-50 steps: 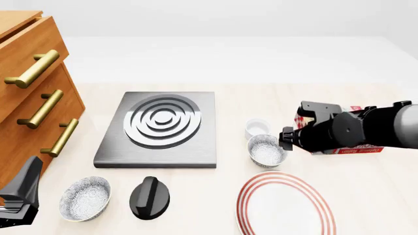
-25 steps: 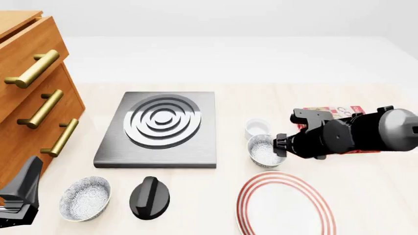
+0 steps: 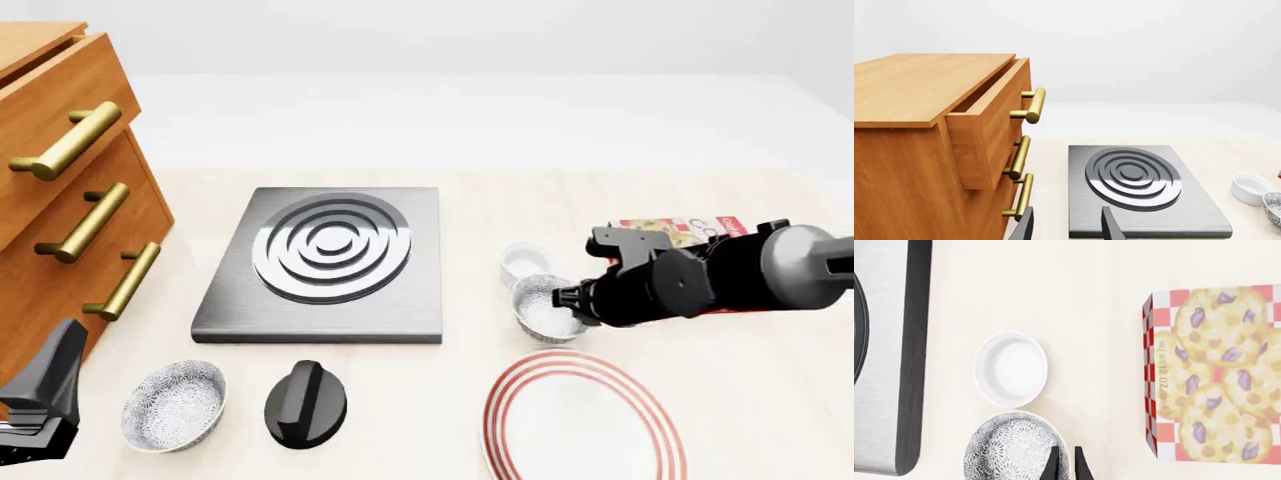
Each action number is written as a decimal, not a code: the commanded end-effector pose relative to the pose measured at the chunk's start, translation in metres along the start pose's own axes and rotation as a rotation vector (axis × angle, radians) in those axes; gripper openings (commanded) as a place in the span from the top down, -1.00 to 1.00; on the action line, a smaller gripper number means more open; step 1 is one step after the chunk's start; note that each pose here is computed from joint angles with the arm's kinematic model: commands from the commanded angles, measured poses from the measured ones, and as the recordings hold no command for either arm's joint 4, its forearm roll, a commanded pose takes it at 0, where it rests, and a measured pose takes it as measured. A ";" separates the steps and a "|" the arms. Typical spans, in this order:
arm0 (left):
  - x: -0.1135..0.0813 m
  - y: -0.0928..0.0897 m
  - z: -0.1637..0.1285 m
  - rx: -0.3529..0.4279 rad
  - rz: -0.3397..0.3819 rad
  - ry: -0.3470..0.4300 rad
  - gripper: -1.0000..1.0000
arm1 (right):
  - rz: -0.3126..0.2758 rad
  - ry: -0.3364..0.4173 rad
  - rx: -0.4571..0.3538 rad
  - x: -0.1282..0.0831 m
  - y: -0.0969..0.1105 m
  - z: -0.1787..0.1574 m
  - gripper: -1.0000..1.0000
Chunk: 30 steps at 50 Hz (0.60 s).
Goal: Pick the akita bowl between the plate and the ramekin and place it on the plate.
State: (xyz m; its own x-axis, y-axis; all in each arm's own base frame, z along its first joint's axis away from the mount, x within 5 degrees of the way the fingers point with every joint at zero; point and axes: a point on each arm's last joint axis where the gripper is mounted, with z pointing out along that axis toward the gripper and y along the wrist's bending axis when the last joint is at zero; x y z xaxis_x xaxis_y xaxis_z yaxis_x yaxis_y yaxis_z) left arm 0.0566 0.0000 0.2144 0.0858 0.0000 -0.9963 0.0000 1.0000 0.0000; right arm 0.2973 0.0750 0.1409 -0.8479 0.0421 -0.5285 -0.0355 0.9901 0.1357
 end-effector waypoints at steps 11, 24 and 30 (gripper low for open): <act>0.000 0.000 0.000 0.000 0.000 0.000 -1.00 | -0.015 -0.003 0.002 -0.001 -0.001 -0.001 1.00; 0.000 0.000 0.000 0.000 0.000 0.000 -1.00 | -0.027 -0.065 -0.015 -0.015 0.004 -0.045 1.00; 0.000 0.000 0.000 0.000 0.000 0.000 -1.00 | -0.040 -0.093 -0.033 -0.019 0.010 -0.065 1.00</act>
State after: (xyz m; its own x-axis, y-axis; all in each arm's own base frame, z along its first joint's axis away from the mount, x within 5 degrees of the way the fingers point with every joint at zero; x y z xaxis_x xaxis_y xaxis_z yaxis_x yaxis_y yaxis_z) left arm 0.0566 0.0000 0.2144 0.0858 0.0000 -0.9963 0.0000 1.0000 0.0000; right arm 0.2881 0.0743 0.1783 -0.8183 0.0182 -0.5745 -0.0698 0.9889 0.1309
